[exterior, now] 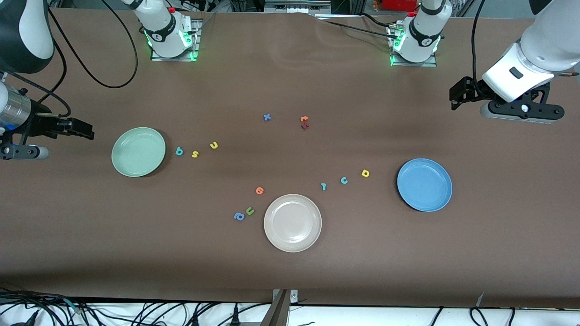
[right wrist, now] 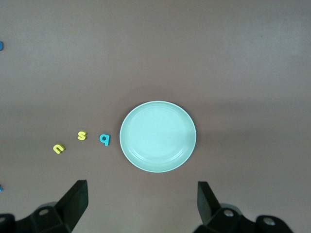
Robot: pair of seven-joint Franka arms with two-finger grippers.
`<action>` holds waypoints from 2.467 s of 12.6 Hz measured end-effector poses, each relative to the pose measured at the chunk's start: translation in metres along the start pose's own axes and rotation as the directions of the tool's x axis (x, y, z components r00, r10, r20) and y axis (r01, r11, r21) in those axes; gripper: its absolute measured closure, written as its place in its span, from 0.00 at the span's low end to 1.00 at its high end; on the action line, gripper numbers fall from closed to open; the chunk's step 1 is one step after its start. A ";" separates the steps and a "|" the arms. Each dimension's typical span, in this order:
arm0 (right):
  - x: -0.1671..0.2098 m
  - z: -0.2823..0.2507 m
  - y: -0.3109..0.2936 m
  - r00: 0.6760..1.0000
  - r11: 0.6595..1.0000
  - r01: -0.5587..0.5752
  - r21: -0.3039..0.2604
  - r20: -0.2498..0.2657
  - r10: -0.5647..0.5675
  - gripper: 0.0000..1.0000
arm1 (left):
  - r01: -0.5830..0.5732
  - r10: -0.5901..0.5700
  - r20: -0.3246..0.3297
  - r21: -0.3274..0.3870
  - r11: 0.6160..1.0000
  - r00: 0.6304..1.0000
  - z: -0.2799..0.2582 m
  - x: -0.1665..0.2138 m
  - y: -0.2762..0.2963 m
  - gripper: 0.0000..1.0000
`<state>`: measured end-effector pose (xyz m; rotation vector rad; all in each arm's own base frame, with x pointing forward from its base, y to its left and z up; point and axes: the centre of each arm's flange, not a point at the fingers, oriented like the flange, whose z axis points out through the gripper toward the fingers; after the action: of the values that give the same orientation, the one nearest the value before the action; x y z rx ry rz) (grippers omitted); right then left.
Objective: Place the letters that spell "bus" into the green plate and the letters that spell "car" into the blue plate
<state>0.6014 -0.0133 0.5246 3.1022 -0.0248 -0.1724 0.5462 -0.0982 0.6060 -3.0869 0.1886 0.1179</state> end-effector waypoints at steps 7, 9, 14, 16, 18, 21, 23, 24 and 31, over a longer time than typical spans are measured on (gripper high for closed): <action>0.000 0.000 0.000 1.000 1.000 -0.001 0.000 0.001 0.001 0.00 | 0.002 -0.002 0.001 0.000 1.000 1.000 0.000 0.000 -0.001 0.00; 0.000 0.000 0.000 1.000 1.000 -0.001 0.000 0.001 0.001 0.00 | 0.004 -0.004 0.001 0.000 1.000 1.000 0.000 0.000 -0.002 0.00; 0.000 0.000 0.000 1.000 1.000 -0.001 0.000 0.001 0.001 0.00 | 0.004 -0.004 0.006 0.000 1.000 1.000 0.001 0.000 -0.002 0.00; 0.000 0.000 0.000 1.000 1.000 -0.001 0.000 0.001 0.001 0.00 | 0.000 0.000 0.032 0.001 1.000 0.999 0.007 0.000 0.000 0.00; 0.000 0.000 0.000 1.000 1.000 -0.001 0.000 0.001 0.001 0.00 | -0.002 0.002 0.040 0.000 1.000 0.999 0.010 0.002 0.001 0.00; 0.000 0.000 -0.001 1.000 1.000 0.000 0.000 0.001 0.000 0.00 | -0.001 0.001 0.042 0.000 1.000 0.999 0.011 0.003 0.000 0.00; 0.000 0.000 -0.001 1.000 1.000 0.000 0.000 0.001 0.000 0.00 | -0.001 0.001 0.042 0.000 1.000 0.999 0.011 0.003 0.000 0.00; 0.000 0.000 -0.001 1.000 1.000 0.000 0.000 0.001 0.000 0.00 | -0.001 0.001 0.042 0.000 1.000 0.999 0.011 0.003 0.000 0.00; 0.000 0.002 -0.002 1.000 1.000 0.001 0.000 0.002 -0.001 0.00 | -0.001 0.001 0.042 0.000 1.000 0.999 0.011 0.003 0.000 0.00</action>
<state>0.6012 -0.0118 0.5230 3.1022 -0.0233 -0.1760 0.5479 -0.0981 0.5944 -3.0809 0.1882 0.1826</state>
